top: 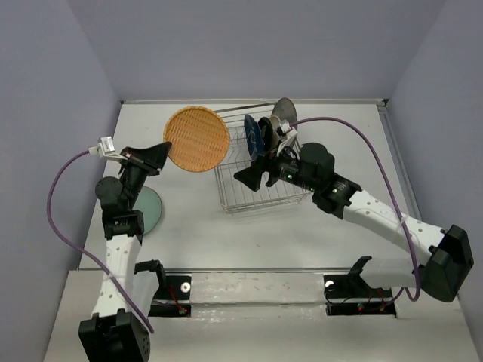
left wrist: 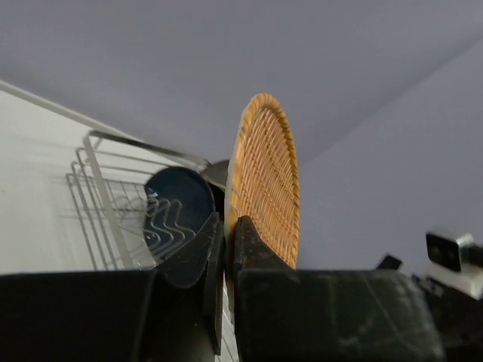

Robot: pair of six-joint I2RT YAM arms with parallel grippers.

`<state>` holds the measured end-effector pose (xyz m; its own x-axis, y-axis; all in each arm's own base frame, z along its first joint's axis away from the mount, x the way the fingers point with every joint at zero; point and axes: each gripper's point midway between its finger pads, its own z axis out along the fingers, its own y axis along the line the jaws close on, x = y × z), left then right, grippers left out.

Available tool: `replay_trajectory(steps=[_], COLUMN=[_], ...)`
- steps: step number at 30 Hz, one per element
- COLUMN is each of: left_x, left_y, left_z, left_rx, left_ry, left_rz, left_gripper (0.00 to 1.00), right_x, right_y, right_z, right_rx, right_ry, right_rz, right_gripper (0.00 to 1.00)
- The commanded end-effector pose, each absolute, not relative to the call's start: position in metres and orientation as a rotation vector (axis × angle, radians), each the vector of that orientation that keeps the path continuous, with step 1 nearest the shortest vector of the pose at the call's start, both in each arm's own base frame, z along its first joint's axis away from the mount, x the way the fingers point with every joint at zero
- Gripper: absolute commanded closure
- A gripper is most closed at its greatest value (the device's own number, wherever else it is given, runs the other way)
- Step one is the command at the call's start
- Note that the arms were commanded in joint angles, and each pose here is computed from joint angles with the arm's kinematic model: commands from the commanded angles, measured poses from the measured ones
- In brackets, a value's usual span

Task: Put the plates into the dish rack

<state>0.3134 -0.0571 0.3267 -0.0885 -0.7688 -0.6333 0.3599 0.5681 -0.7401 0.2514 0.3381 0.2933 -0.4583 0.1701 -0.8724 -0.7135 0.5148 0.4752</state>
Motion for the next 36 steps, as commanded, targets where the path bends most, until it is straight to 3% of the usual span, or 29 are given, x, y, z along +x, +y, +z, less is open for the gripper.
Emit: replay_trajectory(steps=[1,7,12,14,15,16,17,18,19,20,21,22,23,30,36], left_x=[0.267,0.235,0.222,0.218,0.218,0.219,0.220,0.220,0.221,0.221,0.222,0.224,0.227,0.267,0.267], left_y=[-0.101,-0.122,-0.133,-0.137,-0.138,-0.139,-0.139,-0.139,-0.139,-0.140,-0.139,-0.139,-0.137,-0.073,-0.074], left_z=[0.325,0.308,0.305,0.304,0.303,0.299,0.296,0.293,0.289,0.286,0.282,0.280,0.285,0.266,0.262], left_rx=[-0.211,-0.101,0.029,0.077,0.085,0.083,0.081,0.085,0.081,0.081,0.078,0.078,0.078,-0.118,-0.132], left_ry=[1.372,1.416,1.443,1.453,1.460,1.475,1.484,1.489,1.500,1.510,1.525,1.536,1.533,1.661,1.677], left_rz=[-1.181,-1.272,-1.296,-1.298,-1.303,-1.312,-1.316,-1.310,-1.315,-1.318,-1.314,-1.303,-1.275,-0.691,-0.705], left_gripper=[0.94,0.94,0.94,0.94,0.94,0.94,0.94,0.84,0.74,0.61,0.31,0.11,0.01,0.01,0.01], right_x=[0.269,0.243,0.251,0.248,0.239,0.235,0.230,0.221,0.221,0.223,0.230,0.236,0.245,0.355,0.404], right_y=[0.332,0.342,0.352,0.357,0.361,0.365,0.367,0.369,0.370,0.370,0.369,0.367,0.363,0.294,0.270], right_z=[0.321,0.324,0.303,0.300,0.302,0.306,0.309,0.313,0.319,0.322,0.326,0.328,0.330,0.315,0.322], right_rx=[-0.492,-0.659,-0.657,-0.671,-0.719,-0.731,-0.751,-0.789,-0.780,-0.768,-0.718,-0.681,-0.652,-0.173,0.012], right_ry=[1.685,1.657,1.735,1.740,1.723,1.703,1.685,1.666,1.649,1.643,1.647,1.657,1.660,1.830,1.790], right_rz=[1.151,1.288,1.303,1.348,1.406,1.456,1.501,1.555,1.572,1.567,1.534,1.502,1.435,0.690,0.432], right_gripper=[0.04,0.04,0.04,0.11,0.19,0.46,0.66,0.89,0.93,0.93,0.93,0.93,0.93,0.93,0.93])
